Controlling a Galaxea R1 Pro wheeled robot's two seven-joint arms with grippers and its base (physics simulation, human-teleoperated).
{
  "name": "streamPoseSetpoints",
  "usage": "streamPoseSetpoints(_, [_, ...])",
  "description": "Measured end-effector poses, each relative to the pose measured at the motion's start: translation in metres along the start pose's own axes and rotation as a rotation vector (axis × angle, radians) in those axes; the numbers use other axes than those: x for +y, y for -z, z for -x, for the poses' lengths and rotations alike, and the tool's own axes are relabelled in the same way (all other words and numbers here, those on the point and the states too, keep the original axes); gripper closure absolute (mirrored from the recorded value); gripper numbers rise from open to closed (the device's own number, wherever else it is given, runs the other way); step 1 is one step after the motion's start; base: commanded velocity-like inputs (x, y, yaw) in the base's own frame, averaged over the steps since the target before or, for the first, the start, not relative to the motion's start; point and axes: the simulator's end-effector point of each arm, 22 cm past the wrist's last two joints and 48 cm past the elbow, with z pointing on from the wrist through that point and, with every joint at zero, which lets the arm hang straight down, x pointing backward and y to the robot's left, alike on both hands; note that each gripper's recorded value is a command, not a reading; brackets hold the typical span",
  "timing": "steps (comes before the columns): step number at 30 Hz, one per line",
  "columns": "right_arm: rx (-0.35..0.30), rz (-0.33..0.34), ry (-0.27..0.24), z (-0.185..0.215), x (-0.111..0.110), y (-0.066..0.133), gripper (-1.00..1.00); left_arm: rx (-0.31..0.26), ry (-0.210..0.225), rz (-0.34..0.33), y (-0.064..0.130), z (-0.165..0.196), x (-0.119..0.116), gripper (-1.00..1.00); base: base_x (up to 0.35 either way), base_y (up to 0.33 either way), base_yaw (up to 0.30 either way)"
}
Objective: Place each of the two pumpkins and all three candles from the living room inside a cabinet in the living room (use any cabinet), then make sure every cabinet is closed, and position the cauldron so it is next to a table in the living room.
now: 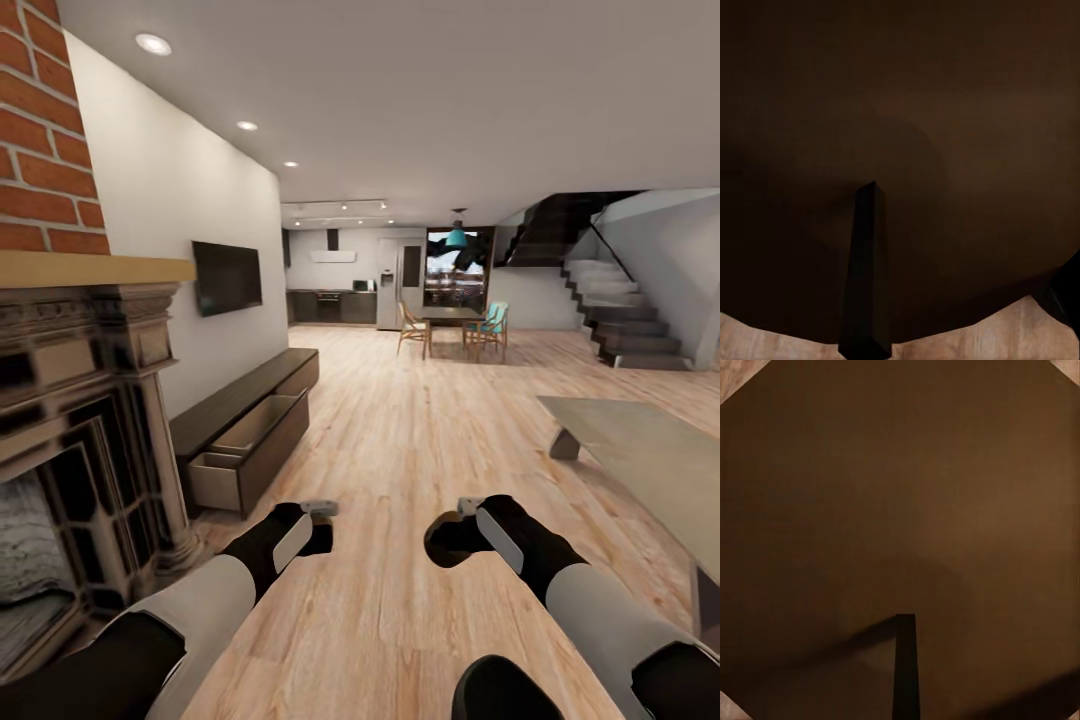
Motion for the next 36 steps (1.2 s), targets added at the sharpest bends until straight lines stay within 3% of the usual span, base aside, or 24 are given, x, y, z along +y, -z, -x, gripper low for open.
streamPoseSetpoints(12, [0.000,0.007,-0.003,0.0002,0.0015,0.0001,1.00,0.000,-0.002,0.000,0.0000,0.0001,0.0000,1.00,0.000,0.316,-0.036])
streamPoseSetpoints(24, [-0.001,0.007,-0.003,0.0005,0.0015,0.0003,1.00,-0.001,-0.003,0.000,0.0001,0.0003,0.0001,1.00,0.004,0.044,-0.057])
streamPoseSetpoints(36, [-0.001,0.007,-0.003,0.0004,0.0015,0.0006,1.00,-0.001,-0.003,0.000,0.0005,0.0003,0.0001,1.00,0.182,0.203,0.000])
